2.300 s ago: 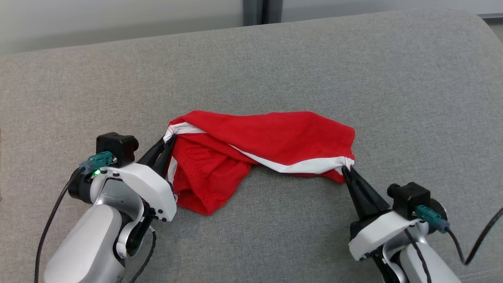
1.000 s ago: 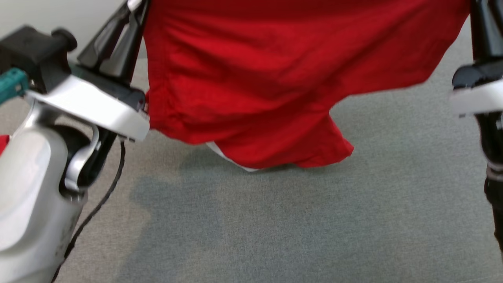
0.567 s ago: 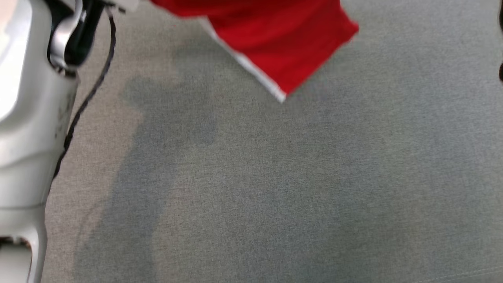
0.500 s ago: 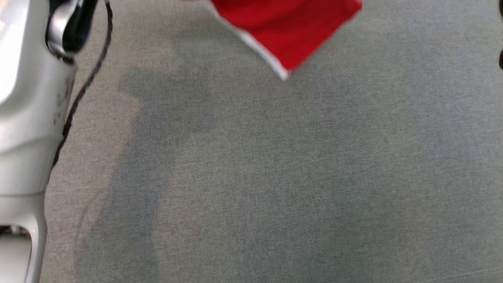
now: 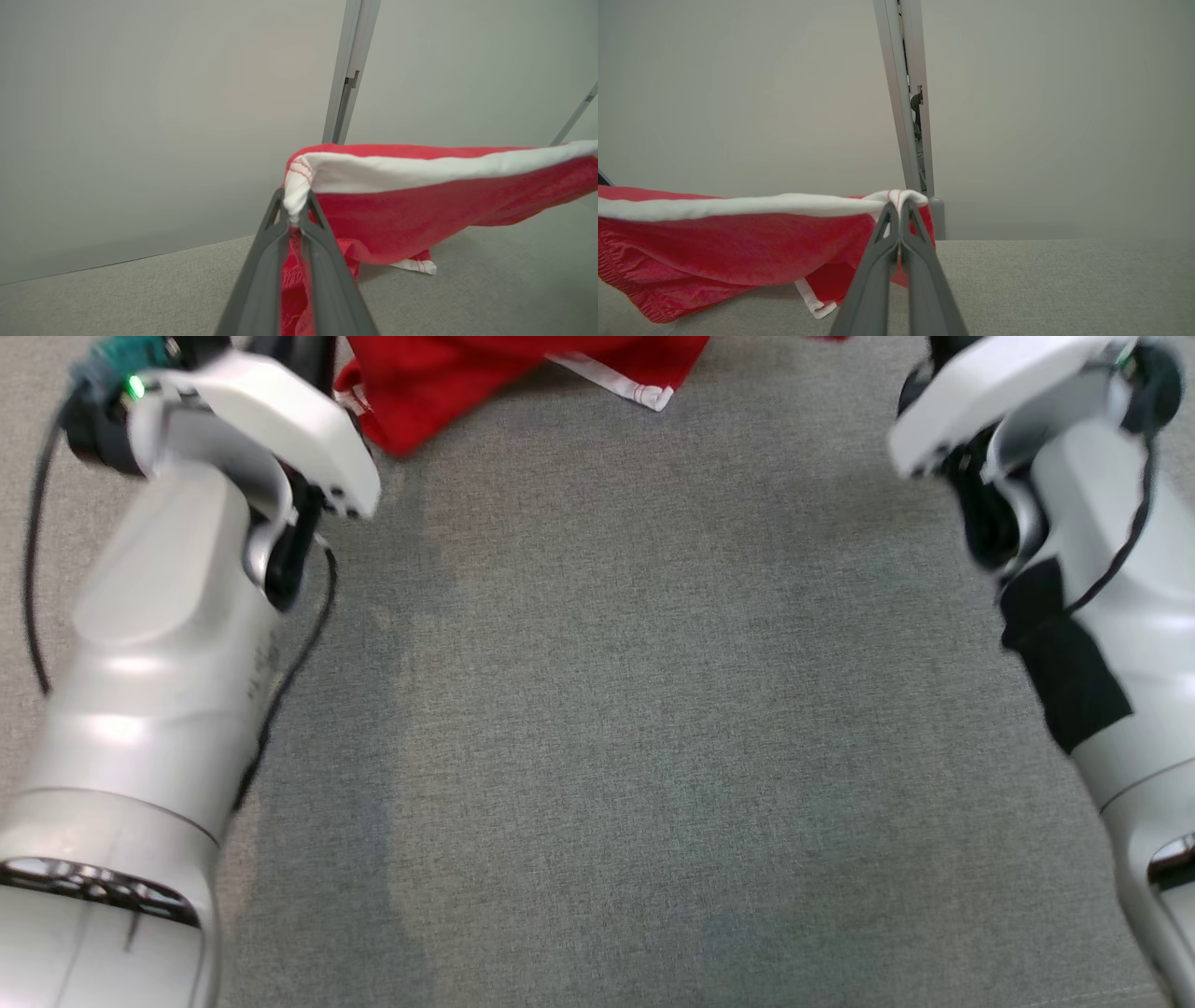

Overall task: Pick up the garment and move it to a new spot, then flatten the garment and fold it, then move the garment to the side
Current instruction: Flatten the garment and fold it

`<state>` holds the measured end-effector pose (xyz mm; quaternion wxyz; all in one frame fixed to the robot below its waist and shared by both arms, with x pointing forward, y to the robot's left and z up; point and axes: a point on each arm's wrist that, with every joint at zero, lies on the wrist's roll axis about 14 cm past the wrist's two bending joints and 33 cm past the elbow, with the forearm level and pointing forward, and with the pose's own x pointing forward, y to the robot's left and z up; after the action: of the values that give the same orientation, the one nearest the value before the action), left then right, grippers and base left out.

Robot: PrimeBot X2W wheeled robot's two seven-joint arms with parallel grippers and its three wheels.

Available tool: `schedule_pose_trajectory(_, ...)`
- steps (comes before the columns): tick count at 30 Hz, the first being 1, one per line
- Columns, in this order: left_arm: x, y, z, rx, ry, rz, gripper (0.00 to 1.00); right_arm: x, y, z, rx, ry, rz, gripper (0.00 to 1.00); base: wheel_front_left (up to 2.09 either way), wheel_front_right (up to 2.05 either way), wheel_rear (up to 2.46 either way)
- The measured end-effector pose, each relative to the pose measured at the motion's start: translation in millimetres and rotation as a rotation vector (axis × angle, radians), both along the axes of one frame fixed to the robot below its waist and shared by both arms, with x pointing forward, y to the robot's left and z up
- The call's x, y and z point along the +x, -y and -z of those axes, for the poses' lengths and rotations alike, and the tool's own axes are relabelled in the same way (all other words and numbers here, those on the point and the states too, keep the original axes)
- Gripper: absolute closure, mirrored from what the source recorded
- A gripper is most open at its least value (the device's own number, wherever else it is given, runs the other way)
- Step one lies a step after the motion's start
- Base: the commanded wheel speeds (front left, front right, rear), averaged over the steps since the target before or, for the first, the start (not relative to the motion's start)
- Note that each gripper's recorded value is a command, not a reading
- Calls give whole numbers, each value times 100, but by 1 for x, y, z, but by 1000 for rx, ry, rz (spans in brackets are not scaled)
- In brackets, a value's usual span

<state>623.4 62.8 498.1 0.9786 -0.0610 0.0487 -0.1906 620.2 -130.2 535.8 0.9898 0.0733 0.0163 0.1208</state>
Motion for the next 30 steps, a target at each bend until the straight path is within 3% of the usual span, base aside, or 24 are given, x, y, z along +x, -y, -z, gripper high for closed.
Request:
schedule_pose_trajectory(7, -28, -8, 54, -40, -164, -58, 100, -37, -8, 67, 31, -176, -7, 100, 0, 0, 0)
schedule_pose_trajectory(13, -54, -6, 57, -64, -150, -57, 100, -80, -13, 100, 81, -254, -16, 100, 0, 0, 0)
schedule_pose_trajectory(20, -120, -5, 80, -25, -154, -41, 100, -135, -14, 111, 117, -261, -41, 100, 0, 0, 0)
schedule_pose_trajectory(30, -218, -15, 78, 8, -116, -18, 100, -222, 9, 116, 184, -234, 35, 100, 0, 0, 0)
